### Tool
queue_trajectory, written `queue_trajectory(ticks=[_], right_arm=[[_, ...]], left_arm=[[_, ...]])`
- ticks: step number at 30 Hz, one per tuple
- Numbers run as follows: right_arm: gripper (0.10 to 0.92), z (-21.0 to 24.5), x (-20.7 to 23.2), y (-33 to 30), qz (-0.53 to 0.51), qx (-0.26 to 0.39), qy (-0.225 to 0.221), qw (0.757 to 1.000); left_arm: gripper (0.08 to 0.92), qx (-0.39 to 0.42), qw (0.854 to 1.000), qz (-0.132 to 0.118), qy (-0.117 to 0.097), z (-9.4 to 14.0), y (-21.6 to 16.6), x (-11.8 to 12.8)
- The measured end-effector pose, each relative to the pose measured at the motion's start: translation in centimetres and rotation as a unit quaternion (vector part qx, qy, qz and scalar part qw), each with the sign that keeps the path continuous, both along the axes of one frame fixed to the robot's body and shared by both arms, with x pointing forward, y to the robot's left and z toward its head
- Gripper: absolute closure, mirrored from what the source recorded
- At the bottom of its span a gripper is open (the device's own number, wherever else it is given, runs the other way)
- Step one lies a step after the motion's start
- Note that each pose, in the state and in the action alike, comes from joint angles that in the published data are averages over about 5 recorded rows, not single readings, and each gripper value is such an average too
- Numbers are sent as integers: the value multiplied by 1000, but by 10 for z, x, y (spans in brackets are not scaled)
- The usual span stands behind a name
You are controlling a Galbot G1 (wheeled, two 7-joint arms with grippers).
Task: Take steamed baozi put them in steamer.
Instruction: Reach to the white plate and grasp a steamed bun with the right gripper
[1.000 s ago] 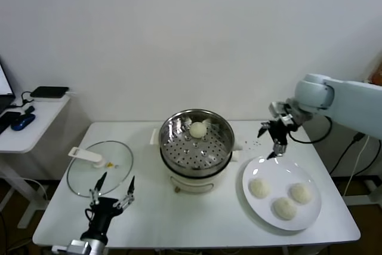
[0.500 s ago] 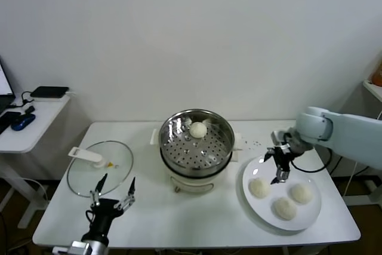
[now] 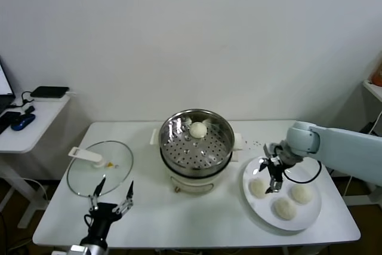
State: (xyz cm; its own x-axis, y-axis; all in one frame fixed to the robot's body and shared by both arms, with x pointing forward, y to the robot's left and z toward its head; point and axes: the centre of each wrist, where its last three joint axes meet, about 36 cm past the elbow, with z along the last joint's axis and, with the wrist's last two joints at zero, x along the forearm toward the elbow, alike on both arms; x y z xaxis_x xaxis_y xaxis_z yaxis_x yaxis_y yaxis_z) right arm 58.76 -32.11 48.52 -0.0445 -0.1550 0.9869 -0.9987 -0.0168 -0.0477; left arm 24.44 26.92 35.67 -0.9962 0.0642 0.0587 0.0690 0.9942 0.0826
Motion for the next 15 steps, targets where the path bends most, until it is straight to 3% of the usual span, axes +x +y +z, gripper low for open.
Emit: queue_trajectory(ticks=[15], right_arm=[[200, -27, 0, 3, 3, -11, 5, 1000]], left_arm=[[177, -2, 1000, 2, 3, -1, 0, -5]])
